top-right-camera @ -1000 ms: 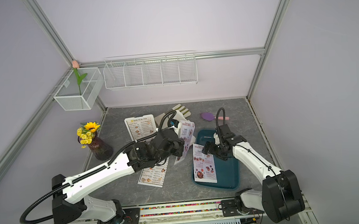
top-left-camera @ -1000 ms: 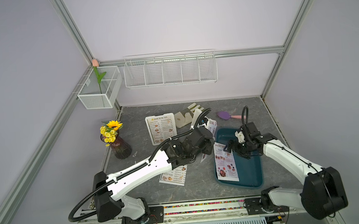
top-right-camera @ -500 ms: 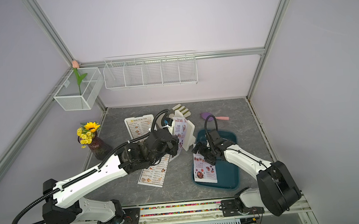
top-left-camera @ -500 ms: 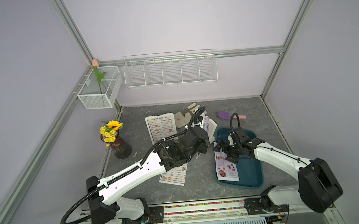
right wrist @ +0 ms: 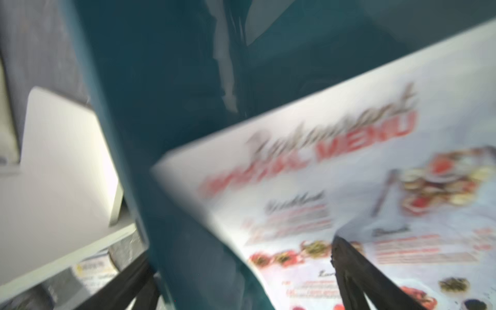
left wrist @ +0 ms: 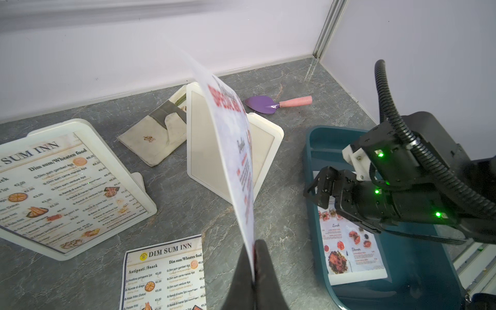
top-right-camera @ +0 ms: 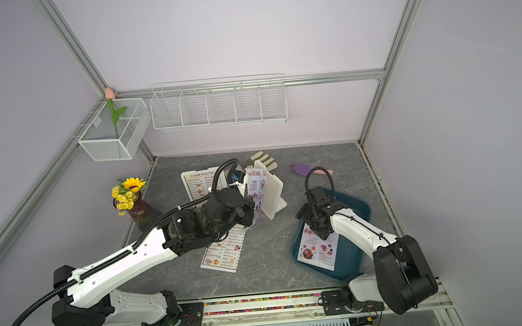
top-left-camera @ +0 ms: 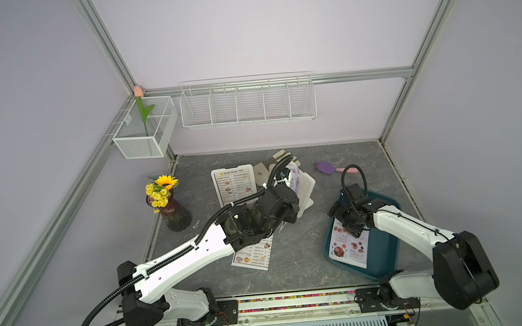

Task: Replace the menus in the menu holders
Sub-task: Move the storage box to the center of the board, then adjust the menu.

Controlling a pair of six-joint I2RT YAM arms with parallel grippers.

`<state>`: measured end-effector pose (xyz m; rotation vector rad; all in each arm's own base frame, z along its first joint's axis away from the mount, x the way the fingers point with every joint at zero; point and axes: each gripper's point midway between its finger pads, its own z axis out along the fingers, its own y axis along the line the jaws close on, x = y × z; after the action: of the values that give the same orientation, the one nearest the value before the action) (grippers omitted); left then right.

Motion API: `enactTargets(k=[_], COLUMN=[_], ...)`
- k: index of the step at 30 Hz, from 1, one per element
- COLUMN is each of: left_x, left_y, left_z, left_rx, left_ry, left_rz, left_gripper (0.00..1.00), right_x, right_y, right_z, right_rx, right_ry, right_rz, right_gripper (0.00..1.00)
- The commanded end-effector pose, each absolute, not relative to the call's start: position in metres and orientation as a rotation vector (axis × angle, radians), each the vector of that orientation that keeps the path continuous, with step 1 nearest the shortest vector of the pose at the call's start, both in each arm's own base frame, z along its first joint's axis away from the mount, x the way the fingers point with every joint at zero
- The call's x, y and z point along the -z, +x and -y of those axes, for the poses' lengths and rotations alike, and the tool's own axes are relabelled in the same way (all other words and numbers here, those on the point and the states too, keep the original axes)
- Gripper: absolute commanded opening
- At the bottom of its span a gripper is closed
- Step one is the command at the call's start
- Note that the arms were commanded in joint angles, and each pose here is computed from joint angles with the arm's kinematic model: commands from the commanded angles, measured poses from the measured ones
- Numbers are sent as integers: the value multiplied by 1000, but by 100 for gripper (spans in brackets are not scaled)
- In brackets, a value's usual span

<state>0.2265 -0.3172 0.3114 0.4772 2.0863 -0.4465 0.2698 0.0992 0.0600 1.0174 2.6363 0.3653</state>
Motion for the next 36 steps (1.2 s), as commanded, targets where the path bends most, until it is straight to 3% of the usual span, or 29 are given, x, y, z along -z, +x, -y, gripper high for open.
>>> enactTargets(k=[1, 9, 14, 20, 25, 30, 36], left_x=[-307, -307, -305, -313, -319, -337, -360], left_y=[227, 226, 226, 226, 221, 215, 207], left_z=[310, 311, 316, 317, 323, 321, 310], left_rx=[420, 422, 423, 427, 463, 503, 643], left_ry=[470, 484, 504, 517, 584, 681, 844], left_rz=[-2095, -2096, -2101, -2086, -2065, -2014, -1944], left_gripper=[0, 0, 0, 0, 0, 0, 0], right_x=[-65, -105, -104, -93, -97, -175, -257], right_y=[262, 274, 277, 302, 327, 333, 279], right_z=[-73, -72, -73, -72, -69, -109, -182], right_rx=[-222, -225, -184, -203, -141, -424, -954], right_ry=[1020, 721, 595, 578, 475, 62, -513], right_rz=[-2625, -2635, -2719, -2698, -2697, -2542, -2101], right_gripper=[96, 95, 100, 83, 86, 94, 99])
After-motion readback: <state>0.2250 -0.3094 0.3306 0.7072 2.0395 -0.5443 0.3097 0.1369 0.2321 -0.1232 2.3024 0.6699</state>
